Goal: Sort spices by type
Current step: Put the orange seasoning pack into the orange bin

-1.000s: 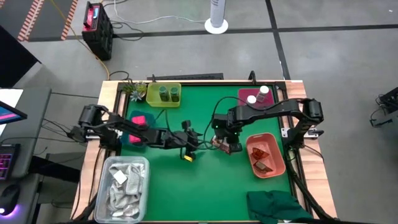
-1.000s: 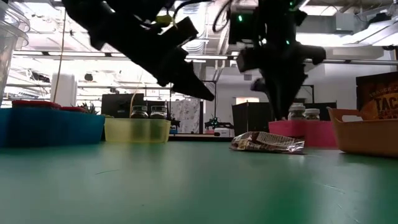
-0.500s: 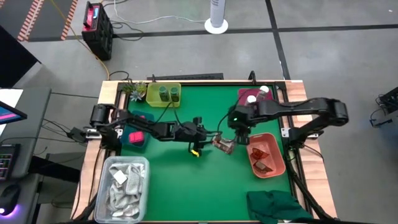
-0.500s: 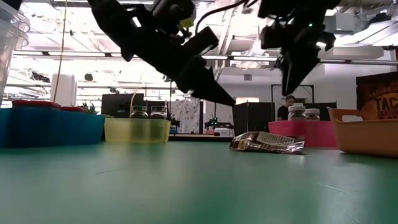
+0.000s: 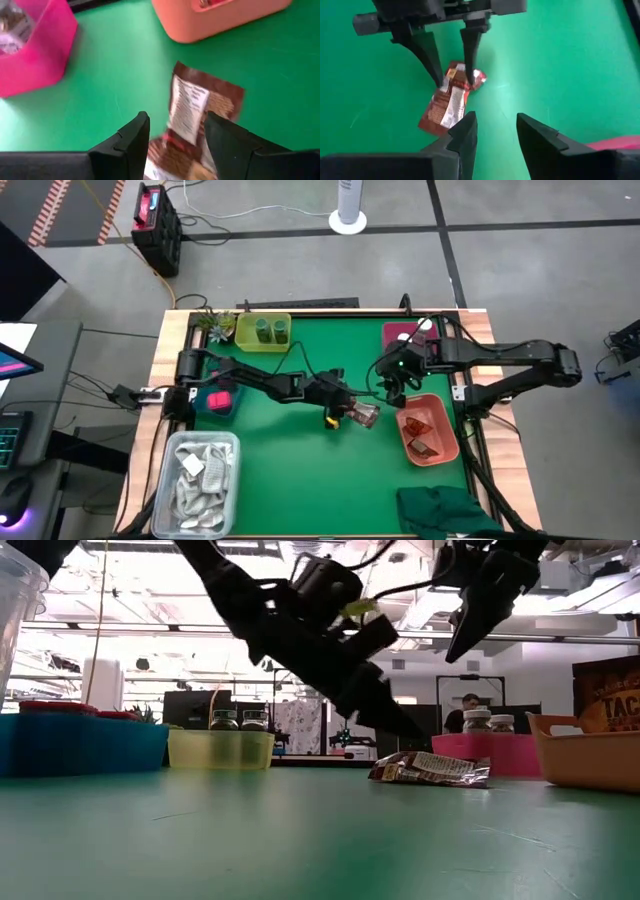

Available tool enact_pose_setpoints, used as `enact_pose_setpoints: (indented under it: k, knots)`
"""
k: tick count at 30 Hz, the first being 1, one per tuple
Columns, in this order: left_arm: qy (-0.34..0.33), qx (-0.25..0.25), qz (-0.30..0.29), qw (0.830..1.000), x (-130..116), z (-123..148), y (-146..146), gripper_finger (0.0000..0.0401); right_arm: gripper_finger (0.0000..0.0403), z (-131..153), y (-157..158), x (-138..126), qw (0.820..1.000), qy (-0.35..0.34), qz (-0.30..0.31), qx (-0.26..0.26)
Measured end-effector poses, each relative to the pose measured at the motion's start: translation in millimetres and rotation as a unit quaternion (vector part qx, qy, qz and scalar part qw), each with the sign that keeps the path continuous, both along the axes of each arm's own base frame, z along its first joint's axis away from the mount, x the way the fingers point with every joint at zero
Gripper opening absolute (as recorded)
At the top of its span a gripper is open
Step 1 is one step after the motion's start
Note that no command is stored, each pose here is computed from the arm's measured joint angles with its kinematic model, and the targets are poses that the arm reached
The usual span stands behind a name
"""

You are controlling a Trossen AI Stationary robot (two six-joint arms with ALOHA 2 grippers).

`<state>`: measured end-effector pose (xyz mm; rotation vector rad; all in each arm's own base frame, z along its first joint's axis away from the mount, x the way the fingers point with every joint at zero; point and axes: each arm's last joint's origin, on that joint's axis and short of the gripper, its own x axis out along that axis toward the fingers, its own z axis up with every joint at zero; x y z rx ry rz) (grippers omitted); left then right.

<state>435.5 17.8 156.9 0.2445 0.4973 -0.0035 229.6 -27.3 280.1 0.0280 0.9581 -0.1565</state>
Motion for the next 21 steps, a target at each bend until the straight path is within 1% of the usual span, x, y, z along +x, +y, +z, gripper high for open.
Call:
enact_pose_setpoints:
  k: [4,5,7,10,12,15,17,19,20,21]
  knots:
    - [0.001,0.019,-0.007,1.000,16.9,-2.4,3.5,0.0180,0.0165,-1.1,2.9,-0.4,1.000,0.002,-0.001,0.005]
    - [0.010,0.021,-0.007,1.000,19.5,-5.3,4.7,0.0180,0.0165,-1.3,4.3,-0.3,1.000,0.003,0.002,0.005]
    - [0.026,0.020,-0.008,0.999,24.8,-11.2,6.4,0.0180,0.0165,-1.5,6.8,0.1,1.000,0.003,0.008,0.006]
    - [0.044,0.014,-0.030,0.999,29.3,-18.1,8.5,0.0179,0.0165,-1.6,9.8,0.0,1.000,0.004,0.012,0.008]
    - [0.046,0.007,-0.040,0.998,31.8,-23.5,8.5,0.0169,0.0165,-1.1,11.0,-0.8,1.000,0.005,0.014,0.008]
    - [0.059,0.011,-0.044,0.997,30.8,-29.0,8.2,0.0132,0.0164,-0.2,12.1,-0.6,1.000,0.000,0.015,0.005]
    - [0.065,0.012,-0.043,0.997,30.0,-29.1,8.3,0.0090,0.0162,-0.5,12.0,-1.1,1.000,0.003,0.013,0.002]
    - [0.066,0.011,-0.041,0.997,29.7,-28.5,8.2,0.0041,0.0159,-0.5,11.9,-1.1,1.000,0.004,0.014,-0.001]
    - [0.067,0.007,-0.038,0.997,29.5,-28.2,8.5,0.0024,0.0158,-0.6,11.8,-1.2,1.000,0.005,0.014,-0.001]
    - [0.067,0.004,-0.035,0.997,29.5,-28.1,8.9,0.0017,0.0156,-0.6,11.7,-1.2,1.000,0.005,0.014,-0.002]
